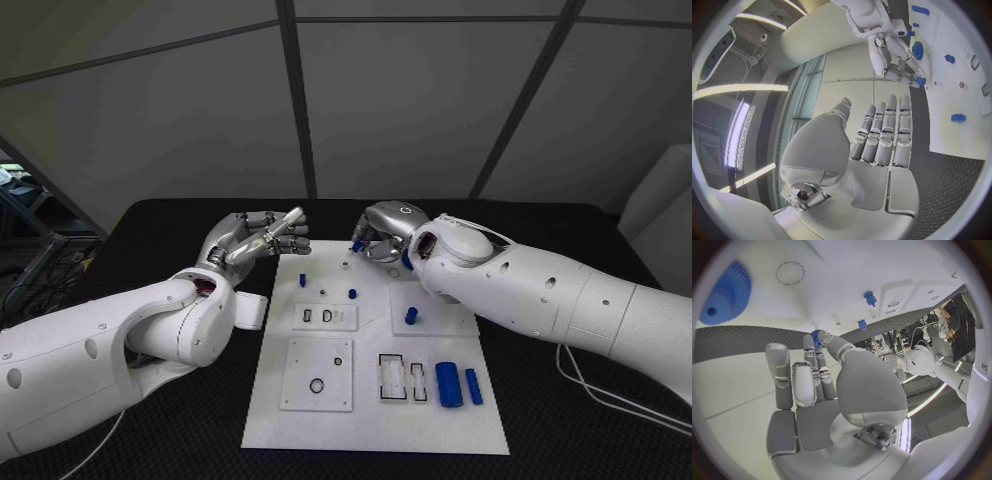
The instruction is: Assemble the parts on the task board
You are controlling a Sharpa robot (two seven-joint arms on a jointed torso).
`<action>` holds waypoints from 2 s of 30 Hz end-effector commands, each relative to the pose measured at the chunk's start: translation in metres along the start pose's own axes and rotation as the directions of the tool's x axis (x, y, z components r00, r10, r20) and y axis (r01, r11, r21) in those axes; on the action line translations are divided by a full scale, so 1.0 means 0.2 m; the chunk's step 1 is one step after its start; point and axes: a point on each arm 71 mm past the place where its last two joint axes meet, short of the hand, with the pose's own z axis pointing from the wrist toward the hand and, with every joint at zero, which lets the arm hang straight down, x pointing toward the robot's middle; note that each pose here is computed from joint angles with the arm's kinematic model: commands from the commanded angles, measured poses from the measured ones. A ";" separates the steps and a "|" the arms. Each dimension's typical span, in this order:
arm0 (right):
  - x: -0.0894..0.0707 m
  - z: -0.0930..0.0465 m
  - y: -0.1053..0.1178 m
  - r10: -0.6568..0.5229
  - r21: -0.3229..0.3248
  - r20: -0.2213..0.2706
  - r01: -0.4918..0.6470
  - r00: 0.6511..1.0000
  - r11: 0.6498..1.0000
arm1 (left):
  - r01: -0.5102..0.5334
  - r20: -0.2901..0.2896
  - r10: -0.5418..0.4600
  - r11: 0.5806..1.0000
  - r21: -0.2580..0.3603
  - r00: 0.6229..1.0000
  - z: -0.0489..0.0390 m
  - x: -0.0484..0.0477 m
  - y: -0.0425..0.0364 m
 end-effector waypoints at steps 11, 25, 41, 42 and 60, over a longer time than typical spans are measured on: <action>0.02 0.05 0.01 0.002 0.016 -0.023 -0.002 1.000 1.000 | 0.002 -0.022 -0.001 1.000 0.008 1.000 0.004 0.017 -0.011; 0.05 0.09 0.01 -0.004 0.032 -0.062 0.006 0.998 0.999 | 0.003 -0.027 -0.003 1.000 0.009 1.000 0.010 0.021 -0.013; 0.04 0.09 0.01 0.000 0.033 -0.036 0.001 0.999 0.999 | 0.003 -0.027 -0.002 1.000 0.006 1.000 0.011 0.017 -0.014; 0.03 0.09 0.01 0.001 0.031 -0.024 -0.001 1.000 1.000 | 0.003 -0.027 -0.002 1.000 0.006 1.000 0.011 0.016 -0.014; -0.15 -0.32 -0.30 0.185 0.144 0.042 -0.189 0.982 0.971 | 0.000 -0.026 0.000 1.000 0.002 1.000 0.015 -0.015 -0.007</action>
